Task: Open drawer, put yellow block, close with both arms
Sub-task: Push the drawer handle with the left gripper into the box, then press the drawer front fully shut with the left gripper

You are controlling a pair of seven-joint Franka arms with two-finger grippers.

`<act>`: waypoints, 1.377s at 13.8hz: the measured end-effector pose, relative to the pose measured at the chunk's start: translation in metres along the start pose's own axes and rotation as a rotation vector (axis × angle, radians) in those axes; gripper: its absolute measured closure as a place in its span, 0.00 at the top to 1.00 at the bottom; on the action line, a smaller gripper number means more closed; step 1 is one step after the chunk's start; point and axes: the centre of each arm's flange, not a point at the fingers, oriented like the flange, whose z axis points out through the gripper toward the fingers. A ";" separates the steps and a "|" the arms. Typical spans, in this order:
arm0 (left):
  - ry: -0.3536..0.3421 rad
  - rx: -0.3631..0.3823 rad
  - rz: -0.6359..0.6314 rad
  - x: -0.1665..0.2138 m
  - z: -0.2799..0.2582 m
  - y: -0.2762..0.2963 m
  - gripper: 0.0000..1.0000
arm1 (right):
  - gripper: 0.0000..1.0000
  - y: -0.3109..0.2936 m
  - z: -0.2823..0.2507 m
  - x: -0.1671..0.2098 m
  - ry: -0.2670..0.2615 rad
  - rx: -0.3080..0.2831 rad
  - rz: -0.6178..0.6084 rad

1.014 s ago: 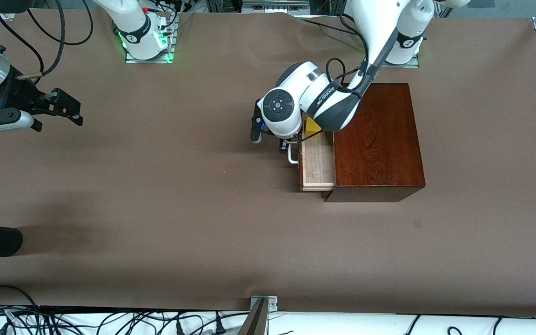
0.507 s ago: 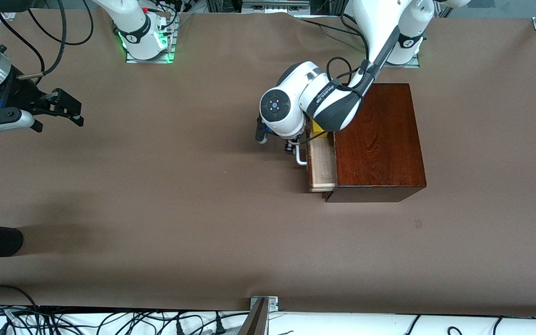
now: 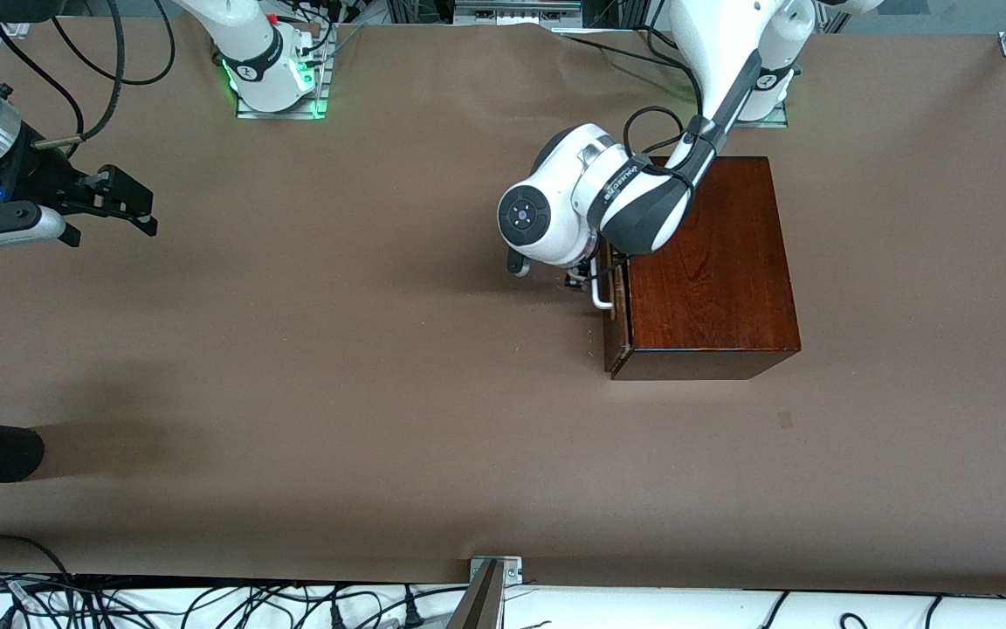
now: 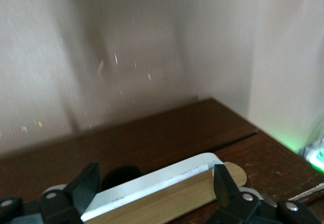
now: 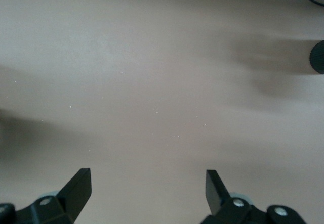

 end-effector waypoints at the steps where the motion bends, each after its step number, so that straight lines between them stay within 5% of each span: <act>1: -0.001 0.001 0.002 0.001 0.000 0.000 1.00 | 1.00 0.000 0.000 0.000 0.000 0.000 0.000; 9: 0.054 0.074 -0.043 -0.028 -0.048 0.000 1.00 | 1.00 0.002 0.000 0.000 -0.002 -0.001 0.004; 19: 0.282 0.294 -0.416 -0.297 -0.176 -0.027 1.00 | 1.00 0.004 0.000 0.000 -0.001 -0.002 0.007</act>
